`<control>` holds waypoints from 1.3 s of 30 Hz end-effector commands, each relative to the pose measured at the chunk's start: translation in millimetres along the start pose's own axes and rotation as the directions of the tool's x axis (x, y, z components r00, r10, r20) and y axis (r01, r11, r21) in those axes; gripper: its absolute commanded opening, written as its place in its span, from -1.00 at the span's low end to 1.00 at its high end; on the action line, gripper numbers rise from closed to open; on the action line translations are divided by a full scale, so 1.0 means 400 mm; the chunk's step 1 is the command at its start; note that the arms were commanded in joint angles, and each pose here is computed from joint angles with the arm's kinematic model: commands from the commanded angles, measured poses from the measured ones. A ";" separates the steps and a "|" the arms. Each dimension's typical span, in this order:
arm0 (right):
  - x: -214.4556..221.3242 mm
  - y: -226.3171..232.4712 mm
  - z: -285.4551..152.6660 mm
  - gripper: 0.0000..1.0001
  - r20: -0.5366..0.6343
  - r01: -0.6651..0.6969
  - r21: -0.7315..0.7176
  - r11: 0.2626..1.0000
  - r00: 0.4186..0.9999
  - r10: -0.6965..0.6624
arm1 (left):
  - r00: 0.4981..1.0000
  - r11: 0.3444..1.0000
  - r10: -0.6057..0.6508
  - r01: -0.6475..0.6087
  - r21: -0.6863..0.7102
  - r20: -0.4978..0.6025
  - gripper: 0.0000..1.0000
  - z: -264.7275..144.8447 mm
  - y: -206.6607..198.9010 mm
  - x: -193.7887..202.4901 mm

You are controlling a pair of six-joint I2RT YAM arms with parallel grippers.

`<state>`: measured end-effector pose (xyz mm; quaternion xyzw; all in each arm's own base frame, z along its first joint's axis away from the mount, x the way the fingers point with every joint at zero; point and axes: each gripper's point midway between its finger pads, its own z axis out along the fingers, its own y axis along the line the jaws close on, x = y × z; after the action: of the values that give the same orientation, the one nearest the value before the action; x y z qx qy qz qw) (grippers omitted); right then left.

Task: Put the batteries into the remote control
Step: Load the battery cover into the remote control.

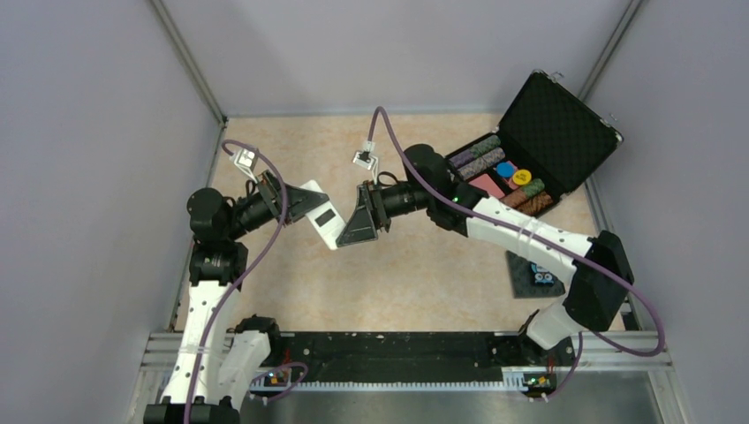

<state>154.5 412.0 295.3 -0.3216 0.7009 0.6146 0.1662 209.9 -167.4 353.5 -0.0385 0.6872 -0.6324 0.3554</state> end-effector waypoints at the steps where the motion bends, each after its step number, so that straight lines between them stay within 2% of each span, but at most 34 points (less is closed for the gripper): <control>1: -0.063 0.011 0.009 0.31 0.069 0.068 -0.012 0.998 0.995 -0.067 | 0.995 0.992 0.097 -0.093 0.087 -0.038 -1.00 -0.015 -0.083 0.016; 13: -0.084 0.017 0.020 0.12 0.109 0.057 -0.042 0.997 0.993 -0.052 | 0.996 0.994 0.080 -0.077 0.080 -0.044 -1.00 -0.014 -0.069 0.020; 30: -0.076 0.040 0.041 -0.71 0.084 0.006 -0.109 0.994 0.996 0.003 | 0.998 0.997 0.051 -0.048 0.063 -0.039 -1.00 -0.010 -0.044 0.020; 33: -0.078 0.041 0.040 -0.80 0.089 -0.003 -0.109 0.994 0.996 0.013 | 0.998 0.997 0.044 -0.041 0.059 -0.040 -1.00 -0.007 -0.039 0.018; 39: -0.080 0.042 0.035 -0.96 0.106 -0.009 -0.094 0.996 0.994 0.019 | 0.999 0.999 0.035 -0.034 0.041 -0.035 -0.65 -0.006 -0.024 0.017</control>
<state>152.6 425.5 318.7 -0.3007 0.6683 0.6655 0.1419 206.2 -168.2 353.5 -0.0255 0.6870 -0.6341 0.3540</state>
